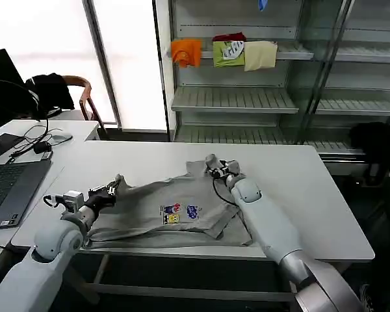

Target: Fold and organize the clothes.

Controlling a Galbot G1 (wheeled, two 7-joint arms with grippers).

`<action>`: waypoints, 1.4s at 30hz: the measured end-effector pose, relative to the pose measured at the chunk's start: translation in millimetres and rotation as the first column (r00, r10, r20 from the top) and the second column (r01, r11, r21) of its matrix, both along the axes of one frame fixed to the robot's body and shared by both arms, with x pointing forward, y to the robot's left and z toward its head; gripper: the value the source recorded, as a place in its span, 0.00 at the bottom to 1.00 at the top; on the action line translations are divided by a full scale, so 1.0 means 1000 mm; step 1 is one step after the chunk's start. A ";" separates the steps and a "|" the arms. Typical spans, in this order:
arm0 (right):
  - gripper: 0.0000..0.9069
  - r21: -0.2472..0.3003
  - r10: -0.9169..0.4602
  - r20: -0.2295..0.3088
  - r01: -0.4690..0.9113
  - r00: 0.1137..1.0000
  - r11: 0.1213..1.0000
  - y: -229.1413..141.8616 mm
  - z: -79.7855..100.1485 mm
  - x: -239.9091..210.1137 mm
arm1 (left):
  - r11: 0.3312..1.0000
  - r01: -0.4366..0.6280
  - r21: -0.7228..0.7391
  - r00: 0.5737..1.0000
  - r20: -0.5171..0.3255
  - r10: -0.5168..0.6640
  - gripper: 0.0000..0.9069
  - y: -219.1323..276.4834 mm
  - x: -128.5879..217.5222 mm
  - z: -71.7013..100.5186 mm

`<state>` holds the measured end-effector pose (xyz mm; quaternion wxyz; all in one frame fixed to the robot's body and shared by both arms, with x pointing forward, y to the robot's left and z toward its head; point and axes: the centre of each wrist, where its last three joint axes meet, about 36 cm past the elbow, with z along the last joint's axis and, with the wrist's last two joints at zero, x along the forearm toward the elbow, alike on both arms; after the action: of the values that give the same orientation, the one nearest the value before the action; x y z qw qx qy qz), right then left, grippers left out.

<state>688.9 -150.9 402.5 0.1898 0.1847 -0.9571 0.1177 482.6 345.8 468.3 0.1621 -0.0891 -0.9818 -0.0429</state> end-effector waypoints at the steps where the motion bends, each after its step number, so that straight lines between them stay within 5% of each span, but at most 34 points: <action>1: 0.00 0.000 0.000 -0.001 0.000 1.000 1.000 0.000 -0.001 0.000 | 1.000 -0.001 -0.001 1.000 0.000 0.001 0.01 0.000 0.000 0.000; 18: 0.00 -0.002 0.034 0.021 -0.034 0.999 0.999 0.001 0.013 -0.014 | 1.000 0.004 -0.013 1.000 0.008 -0.004 0.02 -0.001 -0.003 -0.002; 35: 0.00 0.063 0.053 0.193 -0.066 0.980 0.996 -0.023 0.069 -0.060 | 0.999 -0.037 0.008 0.999 0.018 0.037 0.02 0.009 -0.008 0.000; 42: 0.00 0.076 0.072 0.220 -0.090 0.973 0.993 -0.046 0.072 -0.114 | 0.996 -0.088 0.019 0.996 0.008 0.088 0.02 0.013 -0.017 0.001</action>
<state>574.6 -197.2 474.9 0.0714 0.2176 -0.9679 0.1037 465.7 358.6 469.4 0.1611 -0.0441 -0.9849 -0.0455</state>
